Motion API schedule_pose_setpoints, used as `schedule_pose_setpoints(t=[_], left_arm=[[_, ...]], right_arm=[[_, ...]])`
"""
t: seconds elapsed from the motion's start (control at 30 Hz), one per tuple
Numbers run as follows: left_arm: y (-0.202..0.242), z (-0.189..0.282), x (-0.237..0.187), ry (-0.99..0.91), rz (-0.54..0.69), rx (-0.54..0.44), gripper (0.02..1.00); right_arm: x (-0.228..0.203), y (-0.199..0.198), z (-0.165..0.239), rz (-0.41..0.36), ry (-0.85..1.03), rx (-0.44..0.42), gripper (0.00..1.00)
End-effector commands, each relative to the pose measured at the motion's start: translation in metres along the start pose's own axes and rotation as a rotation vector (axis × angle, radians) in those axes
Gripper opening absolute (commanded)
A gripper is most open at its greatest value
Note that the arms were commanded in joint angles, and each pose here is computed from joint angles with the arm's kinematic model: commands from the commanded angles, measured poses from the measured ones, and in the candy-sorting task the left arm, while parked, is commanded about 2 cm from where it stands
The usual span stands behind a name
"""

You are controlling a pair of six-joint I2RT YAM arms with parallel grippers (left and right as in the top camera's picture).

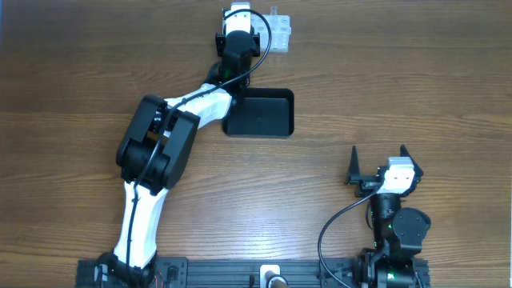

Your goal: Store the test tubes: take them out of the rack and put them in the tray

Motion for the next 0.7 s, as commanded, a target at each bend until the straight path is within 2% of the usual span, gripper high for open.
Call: schedule_pose_setpoints(t=[0.03,0.27,0.7], left_arm=[[0.0048,-0.0058,-0.0044,0.007,-0.007,0.025,0.213],[0.0049,-0.0058,-0.0039,0.005,-0.006,0.025,0.211],[0.0049,-0.0058,-0.0039,0.005,-0.006,0.025,0.137]], right_arm=[[-0.0013,0.0008,0.0002,-0.010,0.001,0.010,0.991],[-0.0012,0.0008,0.0002,-0.010,0.000,0.010,0.993],[-0.0013,0.0008,0.0002,-0.010,0.001,0.010,0.993]])
Point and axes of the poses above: each gripper's point midway between its finger pads, its own z axis back along the fingers, its own y axis along the line the jaws close on, x = y × z, the point moved 2 cm from there along z, back along the fingers, and after that the axes turned 14 degrees about -z, right-handed, at the moved point
